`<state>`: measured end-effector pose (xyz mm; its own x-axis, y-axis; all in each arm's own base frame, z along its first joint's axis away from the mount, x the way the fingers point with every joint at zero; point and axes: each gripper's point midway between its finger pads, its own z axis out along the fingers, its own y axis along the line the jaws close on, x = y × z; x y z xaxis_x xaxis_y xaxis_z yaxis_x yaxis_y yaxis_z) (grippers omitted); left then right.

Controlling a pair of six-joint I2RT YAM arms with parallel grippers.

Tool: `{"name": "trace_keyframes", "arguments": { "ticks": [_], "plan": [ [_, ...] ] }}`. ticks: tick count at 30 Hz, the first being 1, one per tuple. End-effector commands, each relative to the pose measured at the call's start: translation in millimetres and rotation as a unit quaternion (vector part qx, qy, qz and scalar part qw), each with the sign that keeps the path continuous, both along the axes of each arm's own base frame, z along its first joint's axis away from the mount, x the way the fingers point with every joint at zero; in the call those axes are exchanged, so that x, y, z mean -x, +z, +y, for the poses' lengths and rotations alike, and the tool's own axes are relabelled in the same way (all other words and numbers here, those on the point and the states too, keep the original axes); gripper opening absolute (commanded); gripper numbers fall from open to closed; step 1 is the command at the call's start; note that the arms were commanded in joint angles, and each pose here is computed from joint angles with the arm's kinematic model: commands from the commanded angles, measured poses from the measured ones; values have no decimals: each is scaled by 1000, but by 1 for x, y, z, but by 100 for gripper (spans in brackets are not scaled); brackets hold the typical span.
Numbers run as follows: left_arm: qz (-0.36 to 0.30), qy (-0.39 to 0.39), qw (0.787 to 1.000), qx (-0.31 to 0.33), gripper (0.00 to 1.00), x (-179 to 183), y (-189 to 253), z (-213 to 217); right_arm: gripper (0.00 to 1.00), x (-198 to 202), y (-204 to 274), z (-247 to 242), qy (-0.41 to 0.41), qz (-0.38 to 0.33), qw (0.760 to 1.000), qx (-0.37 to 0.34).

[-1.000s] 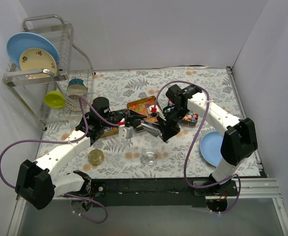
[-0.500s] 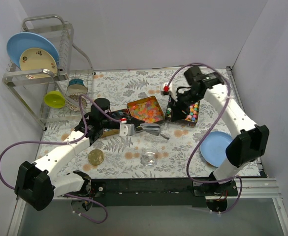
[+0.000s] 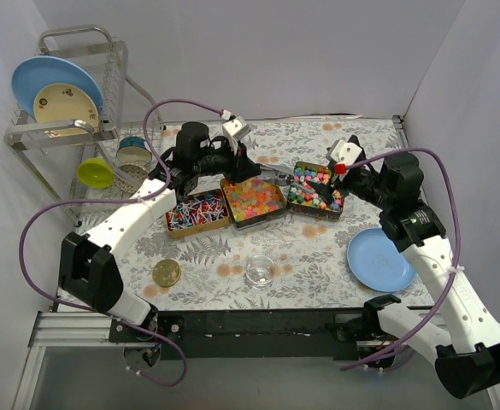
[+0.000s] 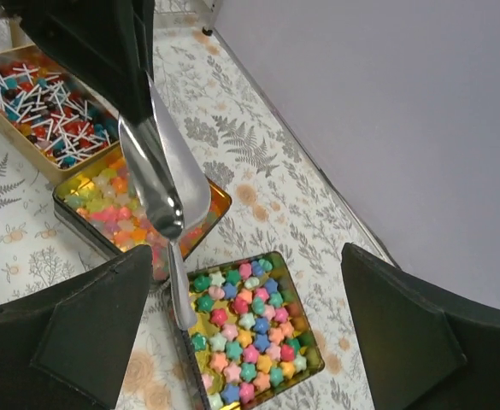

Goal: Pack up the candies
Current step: Pick up the spatula from the center of the board.

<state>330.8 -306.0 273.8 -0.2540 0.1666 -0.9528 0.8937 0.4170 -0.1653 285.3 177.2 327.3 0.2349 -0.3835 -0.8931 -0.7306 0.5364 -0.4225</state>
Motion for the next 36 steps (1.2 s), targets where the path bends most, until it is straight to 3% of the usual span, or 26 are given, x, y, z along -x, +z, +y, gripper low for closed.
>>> {"name": "trace_keyframes", "arguments": {
  "ticks": [1,4,7,10,15,24,36],
  "plan": [
    [190,3,981,49,0,18,3,-3,98,-17,26,18,23,-13,1000,3],
    [217,2,975,57,0,20,-1,-2,95,-15,16,15,34,8,998,45],
    [258,3,963,73,0,19,-6,3,79,-9,2,12,63,-31,993,99],
    [297,6,951,90,0,14,-12,11,78,-6,-16,7,79,-69,984,144],
    [326,9,940,102,0,15,-19,20,65,3,-38,10,110,2,980,165],
    [358,16,925,127,0,10,-24,26,71,9,-67,23,140,-15,969,202],
    [394,37,907,142,0,0,-34,28,66,-5,-75,48,147,-75,965,203]
  ]
}}
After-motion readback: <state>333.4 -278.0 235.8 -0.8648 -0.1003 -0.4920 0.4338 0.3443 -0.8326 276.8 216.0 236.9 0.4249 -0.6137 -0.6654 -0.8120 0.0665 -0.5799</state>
